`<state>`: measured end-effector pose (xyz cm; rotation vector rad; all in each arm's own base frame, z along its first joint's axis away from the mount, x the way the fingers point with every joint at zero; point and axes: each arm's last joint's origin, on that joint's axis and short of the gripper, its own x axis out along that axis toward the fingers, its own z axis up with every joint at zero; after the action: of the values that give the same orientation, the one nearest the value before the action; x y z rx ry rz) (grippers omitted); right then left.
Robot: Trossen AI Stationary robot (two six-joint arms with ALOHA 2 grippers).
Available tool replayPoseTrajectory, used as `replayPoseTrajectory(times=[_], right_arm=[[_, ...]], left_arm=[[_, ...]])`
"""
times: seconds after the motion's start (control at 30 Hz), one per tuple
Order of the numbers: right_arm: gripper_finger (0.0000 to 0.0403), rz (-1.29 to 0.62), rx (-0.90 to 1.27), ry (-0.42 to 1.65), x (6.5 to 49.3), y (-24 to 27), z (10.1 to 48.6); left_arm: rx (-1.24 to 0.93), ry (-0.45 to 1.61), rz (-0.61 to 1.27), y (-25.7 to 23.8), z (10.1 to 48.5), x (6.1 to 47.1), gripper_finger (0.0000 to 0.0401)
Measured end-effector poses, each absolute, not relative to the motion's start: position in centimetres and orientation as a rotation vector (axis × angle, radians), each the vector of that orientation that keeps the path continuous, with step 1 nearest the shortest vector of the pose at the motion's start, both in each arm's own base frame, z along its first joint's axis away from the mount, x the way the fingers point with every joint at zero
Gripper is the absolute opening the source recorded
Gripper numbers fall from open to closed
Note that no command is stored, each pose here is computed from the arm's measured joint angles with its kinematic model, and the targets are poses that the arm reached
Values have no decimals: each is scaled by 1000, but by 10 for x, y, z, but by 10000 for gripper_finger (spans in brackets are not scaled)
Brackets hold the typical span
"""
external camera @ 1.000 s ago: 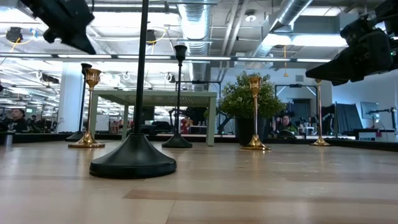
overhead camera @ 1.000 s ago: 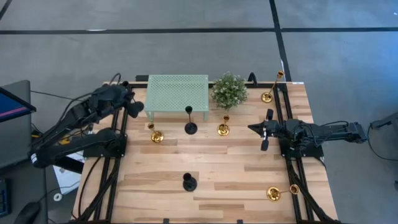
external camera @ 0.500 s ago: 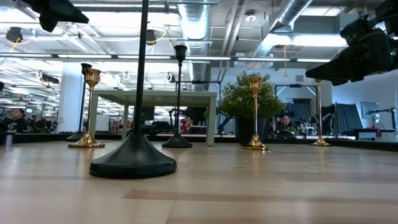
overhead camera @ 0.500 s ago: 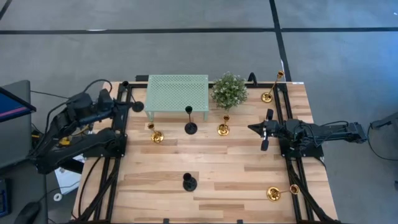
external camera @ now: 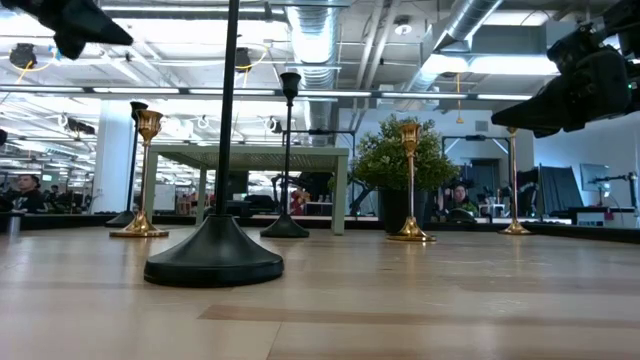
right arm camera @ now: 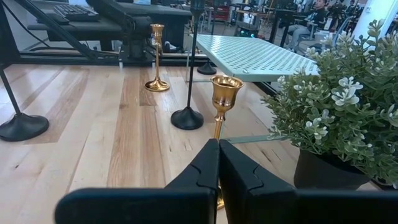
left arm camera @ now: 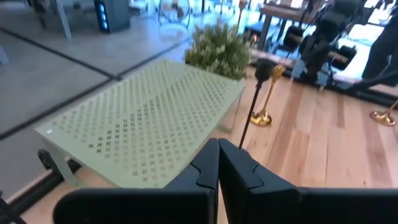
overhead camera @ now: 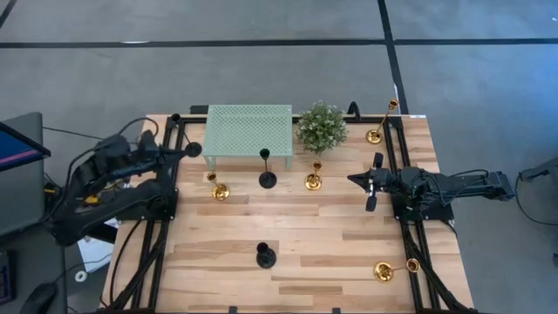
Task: Pick & Place candle stick holders
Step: Put the black candle holder on the shelf
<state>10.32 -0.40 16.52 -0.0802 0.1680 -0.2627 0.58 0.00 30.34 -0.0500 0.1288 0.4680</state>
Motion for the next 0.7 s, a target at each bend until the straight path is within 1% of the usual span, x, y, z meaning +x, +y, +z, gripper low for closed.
replayPoseTrajectory(times=[0.13,0.33,0.7], right_arm=[[0,-263,-80,168,103,-4,165],[0,-262,-79,164,103,-4,166],[0,-262,-79,160,103,-4,166]], left_arm=[[-35,77,476,-6,303,-3,5],[-55,131,479,1,302,6,5],[-55,132,479,1,302,6,5]])
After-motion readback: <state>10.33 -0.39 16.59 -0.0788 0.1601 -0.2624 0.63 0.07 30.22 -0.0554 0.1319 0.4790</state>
